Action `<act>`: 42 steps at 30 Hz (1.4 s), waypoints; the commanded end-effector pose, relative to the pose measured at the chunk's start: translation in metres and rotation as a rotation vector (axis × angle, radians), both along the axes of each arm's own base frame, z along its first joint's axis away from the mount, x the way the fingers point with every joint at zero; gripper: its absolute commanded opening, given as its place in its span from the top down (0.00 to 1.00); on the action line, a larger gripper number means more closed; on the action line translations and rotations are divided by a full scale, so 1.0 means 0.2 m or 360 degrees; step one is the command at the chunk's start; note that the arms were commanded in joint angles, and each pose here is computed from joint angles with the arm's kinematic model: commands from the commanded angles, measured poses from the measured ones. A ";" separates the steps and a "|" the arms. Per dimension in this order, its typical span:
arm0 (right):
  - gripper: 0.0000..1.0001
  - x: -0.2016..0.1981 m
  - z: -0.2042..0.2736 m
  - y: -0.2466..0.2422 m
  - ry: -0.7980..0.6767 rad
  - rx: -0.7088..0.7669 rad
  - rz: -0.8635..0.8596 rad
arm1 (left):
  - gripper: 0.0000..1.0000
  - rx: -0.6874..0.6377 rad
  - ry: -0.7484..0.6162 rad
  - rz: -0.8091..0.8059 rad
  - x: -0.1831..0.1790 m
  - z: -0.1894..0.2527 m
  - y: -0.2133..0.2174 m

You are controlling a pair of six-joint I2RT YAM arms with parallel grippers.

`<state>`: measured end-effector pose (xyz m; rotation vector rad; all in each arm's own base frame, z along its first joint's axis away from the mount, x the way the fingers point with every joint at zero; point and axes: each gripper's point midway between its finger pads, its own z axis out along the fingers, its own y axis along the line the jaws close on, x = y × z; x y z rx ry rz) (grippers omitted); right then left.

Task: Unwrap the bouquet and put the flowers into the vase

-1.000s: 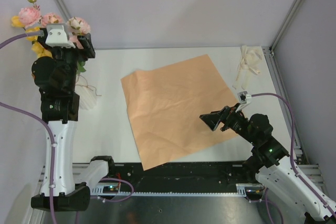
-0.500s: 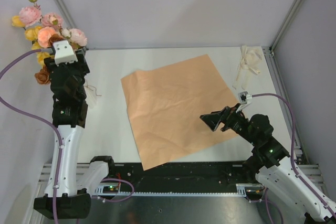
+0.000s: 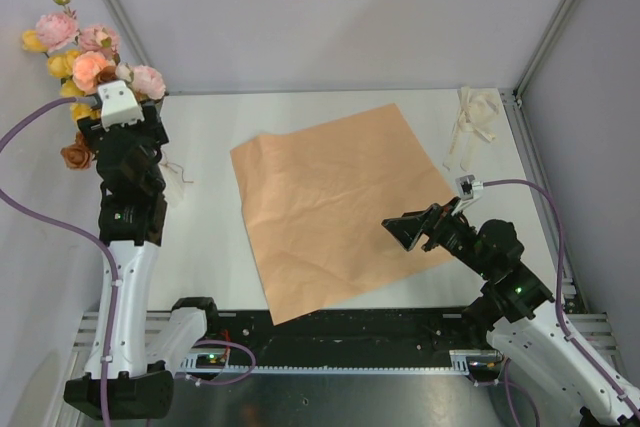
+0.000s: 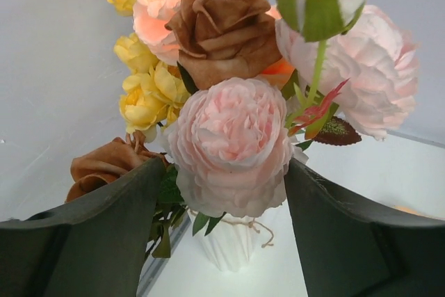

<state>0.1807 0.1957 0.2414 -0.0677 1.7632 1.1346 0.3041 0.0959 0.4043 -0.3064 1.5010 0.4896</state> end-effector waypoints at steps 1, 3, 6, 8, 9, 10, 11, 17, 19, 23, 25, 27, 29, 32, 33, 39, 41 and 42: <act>0.02 -0.01 0.03 0.00 -0.0013 0.0032 0.0000 | 0.21 -0.0021 0.0015 0.0022 -0.04 -0.02 0.01; 0.02 -0.01 0.02 -0.01 -0.0008 0.0032 -0.0004 | 0.15 -0.0032 -0.0011 0.0011 -0.06 0.02 0.00; 0.03 -0.02 0.03 -0.02 -0.0012 0.0041 -0.0018 | 0.04 -0.0070 -0.0096 0.0010 -0.12 0.14 0.00; 0.03 -0.02 0.04 -0.02 -0.0013 0.0048 -0.0024 | 0.01 -0.0105 -0.0169 0.0053 -0.18 0.23 0.01; 0.03 -0.02 0.04 -0.02 -0.0012 0.0049 -0.0025 | 0.01 -0.0113 -0.0218 0.0050 -0.22 0.28 0.01; 0.03 -0.02 0.04 -0.02 -0.0011 0.0052 -0.0024 | 0.01 -0.0119 -0.0258 0.0037 -0.24 0.32 0.00; 0.03 -0.02 0.04 -0.02 -0.0008 0.0052 -0.0023 | 0.01 -0.0121 -0.0309 0.0004 -0.28 0.37 -0.01; 0.03 0.02 -0.01 -0.03 0.0025 -0.0031 -0.0066 | 0.00 -0.0124 -0.0545 -0.0299 -0.45 0.57 -0.17; 0.04 0.04 -0.03 -0.06 0.0031 -0.0099 -0.0123 | 0.00 -0.0143 -0.0590 -0.0445 -0.48 0.60 -0.25; 0.03 0.06 -0.01 -0.13 -0.0012 -0.0194 -0.0210 | 0.01 -0.0280 -0.0629 -0.0828 -0.53 0.56 -0.47; 0.02 0.07 0.01 -0.16 -0.0036 -0.0218 -0.0255 | 0.00 -0.0397 -0.0585 -0.1050 -0.52 0.50 -0.60; 0.02 0.08 0.04 -0.20 -0.0040 -0.0234 -0.0330 | 0.00 -0.0526 -0.0488 -0.1280 -0.49 0.41 -0.74; 0.02 0.08 0.05 -0.24 -0.0028 -0.0252 -0.0389 | 0.00 -0.0670 -0.0366 -0.1490 -0.48 0.32 -0.86; 0.01 0.08 0.05 -0.27 0.0008 -0.0264 -0.0438 | 0.00 -0.0857 -0.0170 -0.1680 -0.45 0.13 -1.01; 0.01 0.08 0.04 -0.28 0.0034 -0.0263 -0.0452 | 0.00 -0.0868 -0.0124 -0.1714 -0.45 0.07 -1.04; 0.01 0.05 -0.01 -0.30 0.0198 -0.0227 -0.0508 | 0.00 -0.0829 0.0210 -0.1945 -0.50 -0.34 -1.29; 0.01 0.04 -0.02 -0.31 0.0222 -0.0226 -0.0508 | 0.00 -0.0805 0.0313 -0.1999 -0.52 -0.47 -1.34; 0.01 0.04 -0.02 -0.31 0.0230 -0.0232 -0.0503 | 0.00 -0.0795 0.0357 -0.2009 -0.52 -0.54 -1.35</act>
